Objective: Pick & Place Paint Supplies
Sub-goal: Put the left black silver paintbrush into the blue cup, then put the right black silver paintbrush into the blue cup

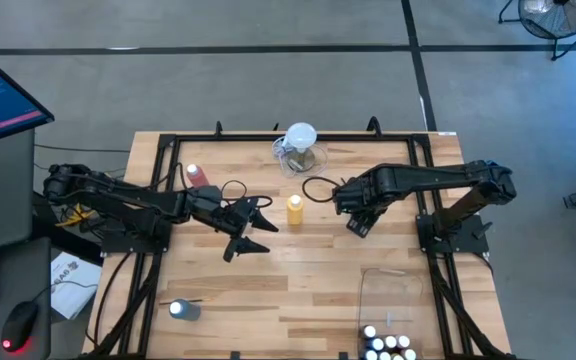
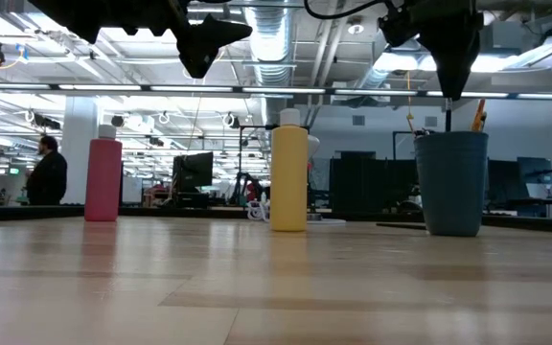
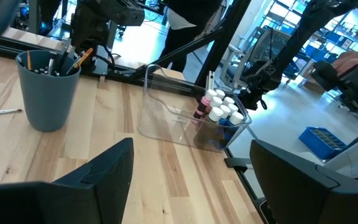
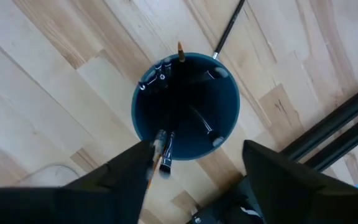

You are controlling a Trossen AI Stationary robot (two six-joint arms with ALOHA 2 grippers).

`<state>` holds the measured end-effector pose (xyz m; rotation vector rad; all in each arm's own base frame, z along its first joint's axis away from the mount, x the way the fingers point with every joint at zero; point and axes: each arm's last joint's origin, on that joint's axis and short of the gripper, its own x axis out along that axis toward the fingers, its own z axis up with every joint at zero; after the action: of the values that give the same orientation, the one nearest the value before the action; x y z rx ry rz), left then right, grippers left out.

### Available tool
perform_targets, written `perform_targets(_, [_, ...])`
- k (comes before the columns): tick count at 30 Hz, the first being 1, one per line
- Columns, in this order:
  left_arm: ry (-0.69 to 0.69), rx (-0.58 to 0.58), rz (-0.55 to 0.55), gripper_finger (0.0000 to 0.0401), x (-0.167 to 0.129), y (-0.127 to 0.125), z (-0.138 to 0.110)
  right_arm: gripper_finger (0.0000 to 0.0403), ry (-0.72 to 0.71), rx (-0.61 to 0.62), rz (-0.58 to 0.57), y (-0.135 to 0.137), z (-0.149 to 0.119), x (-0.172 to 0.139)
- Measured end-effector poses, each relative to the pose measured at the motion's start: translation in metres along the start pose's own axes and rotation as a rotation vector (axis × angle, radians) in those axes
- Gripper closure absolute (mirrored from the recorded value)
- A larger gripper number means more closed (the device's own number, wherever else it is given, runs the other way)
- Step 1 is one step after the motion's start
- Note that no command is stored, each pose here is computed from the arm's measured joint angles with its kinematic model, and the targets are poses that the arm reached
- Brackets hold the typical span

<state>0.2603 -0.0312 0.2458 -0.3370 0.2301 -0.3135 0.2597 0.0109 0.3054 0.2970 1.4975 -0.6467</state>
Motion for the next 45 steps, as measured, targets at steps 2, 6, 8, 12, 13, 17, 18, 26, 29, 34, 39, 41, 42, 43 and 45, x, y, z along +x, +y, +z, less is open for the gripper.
perform_targets(2, [0.0, 0.0, 0.0, 0.0121, 0.0, 0.0, 0.0, 0.0183, 0.0, 0.0, 0.0, 0.0, 0.0, 0.0])
perform_targets(6, [0.0, 0.0, 0.0, 0.0121, 0.0, 0.0, 0.0, 0.0265, 0.0, -0.005, -0.001, 0.0, 0.0, 0.0])
perform_targets(8, [0.0, 0.0, 0.0, 0.0121, 0.0, 0.0, 0.0, 0.031, 0.0, -0.007, -0.001, 0.0, 0.0, 0.0])
perform_targets(12, [0.0, -0.001, 0.0, 0.0121, 0.0, 0.0, 0.0, 0.0386, 0.001, -0.031, 0.0, 0.0, 0.0, 0.0])
perform_targets(13, [0.0, -0.001, -0.001, 0.0121, 0.0, 0.0, 0.0, 0.0394, 0.001, -0.034, 0.0, 0.0, 0.0, 0.0])
perform_targets(17, [0.0, 0.0, -0.002, 0.0121, 0.0, 0.0, 0.0, 0.0389, 0.001, -0.037, 0.0, -0.001, 0.0, 0.0])
perform_targets(18, [0.0, 0.0, -0.002, 0.0121, 0.0, 0.0, 0.0, 0.039, 0.0, -0.039, -0.001, -0.001, 0.0, 0.0])
perform_targets(26, [0.0, -0.001, -0.001, 0.0121, 0.0, 0.0, 0.0, 0.0398, -0.026, -0.031, -0.051, -0.006, 0.002, -0.005])
perform_targets(29, [0.0, -0.001, -0.002, 0.0121, 0.0, 0.0, 0.0, 0.0401, -0.085, -0.031, -0.062, -0.012, 0.008, -0.016])
perform_targets(34, [0.004, -0.001, -0.009, 0.0121, 0.0, 0.0, 0.0, 0.0397, -0.213, -0.027, -0.023, -0.024, 0.021, -0.046])
perform_targets(39, [0.036, 0.008, -0.097, 0.0121, -0.002, -0.004, 0.0, 0.0398, -0.347, -0.043, 0.039, -0.035, 0.035, -0.068])
perform_targets(41, [0.055, 0.035, -0.147, 0.0121, -0.006, -0.006, 0.001, 0.04, -0.397, -0.028, 0.061, -0.038, 0.04, -0.075])
perform_targets(42, [0.072, 0.049, -0.181, 0.0121, -0.009, -0.009, 0.001, 0.0401, -0.422, -0.014, 0.072, -0.04, 0.043, -0.077])
perform_targets(43, [0.082, 0.066, -0.224, 0.0123, -0.012, -0.012, 0.002, 0.0402, -0.448, 0.0, 0.085, -0.04, 0.046, -0.079])
perform_targets(45, [0.094, 0.104, -0.308, 0.0127, -0.018, -0.021, 0.003, 0.0402, -0.485, 0.014, 0.108, -0.039, 0.05, -0.08])
